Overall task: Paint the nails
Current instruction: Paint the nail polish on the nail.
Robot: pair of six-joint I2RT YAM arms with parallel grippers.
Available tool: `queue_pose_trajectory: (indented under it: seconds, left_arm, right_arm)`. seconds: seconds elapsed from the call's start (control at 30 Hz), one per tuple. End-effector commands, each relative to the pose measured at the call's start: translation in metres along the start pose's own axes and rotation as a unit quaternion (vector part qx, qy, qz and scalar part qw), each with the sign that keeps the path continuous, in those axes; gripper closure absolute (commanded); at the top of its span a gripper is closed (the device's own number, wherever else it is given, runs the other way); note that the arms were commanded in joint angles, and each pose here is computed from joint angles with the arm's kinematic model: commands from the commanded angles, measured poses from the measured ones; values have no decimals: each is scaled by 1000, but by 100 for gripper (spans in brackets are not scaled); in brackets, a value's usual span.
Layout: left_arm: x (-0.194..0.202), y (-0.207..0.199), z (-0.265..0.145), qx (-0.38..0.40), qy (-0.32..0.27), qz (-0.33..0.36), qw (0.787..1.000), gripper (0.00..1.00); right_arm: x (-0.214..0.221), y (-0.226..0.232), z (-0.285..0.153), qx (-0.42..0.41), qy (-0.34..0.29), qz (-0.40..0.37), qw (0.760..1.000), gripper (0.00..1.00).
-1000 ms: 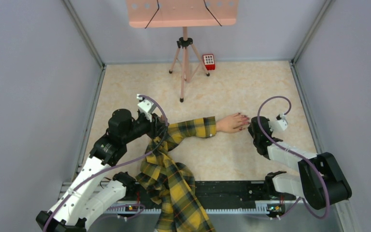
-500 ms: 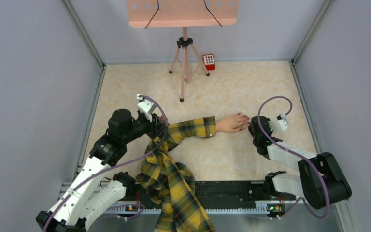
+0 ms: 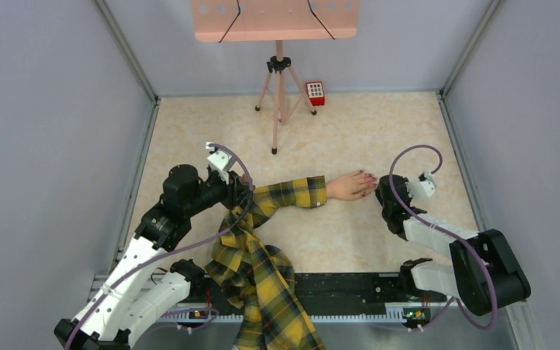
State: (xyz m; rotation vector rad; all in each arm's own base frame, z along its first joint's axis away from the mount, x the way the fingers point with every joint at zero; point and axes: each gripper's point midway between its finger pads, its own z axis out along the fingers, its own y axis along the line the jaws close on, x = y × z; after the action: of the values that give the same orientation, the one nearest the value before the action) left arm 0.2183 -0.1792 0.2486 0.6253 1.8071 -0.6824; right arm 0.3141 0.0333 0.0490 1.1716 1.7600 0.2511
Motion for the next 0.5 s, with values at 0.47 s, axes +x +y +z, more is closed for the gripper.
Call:
queue_pose_trajectory:
  seconds: [0.47]
  left_arm:
    - [-23,-1,-5,-2,-38,16,999,100]
  right_arm:
    - [-20,17,0,-9,-38,23,999,100]
